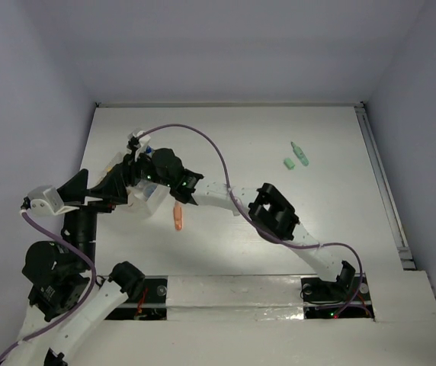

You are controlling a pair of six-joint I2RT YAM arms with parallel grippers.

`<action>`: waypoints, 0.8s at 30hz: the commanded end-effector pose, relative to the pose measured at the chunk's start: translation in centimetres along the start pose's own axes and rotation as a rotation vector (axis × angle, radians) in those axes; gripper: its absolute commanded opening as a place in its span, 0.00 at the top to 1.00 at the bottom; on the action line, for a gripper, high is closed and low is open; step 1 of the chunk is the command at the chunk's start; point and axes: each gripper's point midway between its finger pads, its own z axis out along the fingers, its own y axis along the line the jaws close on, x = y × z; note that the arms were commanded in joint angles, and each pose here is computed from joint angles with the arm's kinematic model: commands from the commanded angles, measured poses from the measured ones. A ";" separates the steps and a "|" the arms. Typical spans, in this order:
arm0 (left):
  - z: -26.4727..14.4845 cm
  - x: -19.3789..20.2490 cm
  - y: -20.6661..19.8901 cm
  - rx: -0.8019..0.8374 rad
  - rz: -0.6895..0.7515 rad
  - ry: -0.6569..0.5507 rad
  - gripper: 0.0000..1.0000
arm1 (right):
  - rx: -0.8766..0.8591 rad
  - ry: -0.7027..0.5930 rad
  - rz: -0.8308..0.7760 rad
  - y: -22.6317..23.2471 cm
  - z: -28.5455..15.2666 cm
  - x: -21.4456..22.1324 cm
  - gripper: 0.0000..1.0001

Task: Sort the stationery into containers
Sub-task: Place the pen in the storage box.

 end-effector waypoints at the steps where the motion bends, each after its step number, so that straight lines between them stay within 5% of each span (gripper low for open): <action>1: 0.7 -0.3 -0.7 0.014 -0.007 -0.017 0.01 | -0.071 -0.097 -0.045 2.7 -0.7 -4.5 1.00; 5: 0.9 -0.1 -0.7 0.008 -0.002 -0.012 0.01 | -0.106 -0.073 -0.045 3.2 -1.0 -3.8 0.99; 11: 1.2 0.2 -0.7 0.003 0.010 -0.004 0.01 | -0.143 -0.086 -0.057 4.5 -1.6 -5.4 0.38; 14: 1.4 0.7 -1.0 0.010 0.015 0.010 0.01 | -0.152 -0.103 -0.065 5.4 -2.1 -7.0 0.28; 19: 1.7 0.9 -1.1 0.011 0.021 0.019 0.01 | -0.131 -0.138 -0.084 6.2 -4.2 -9.2 0.26; 24: 2.1 1.4 -2.1 0.047 0.019 0.049 0.01 | 0.027 -0.146 -0.101 4.3 -8.6 -10.8 0.42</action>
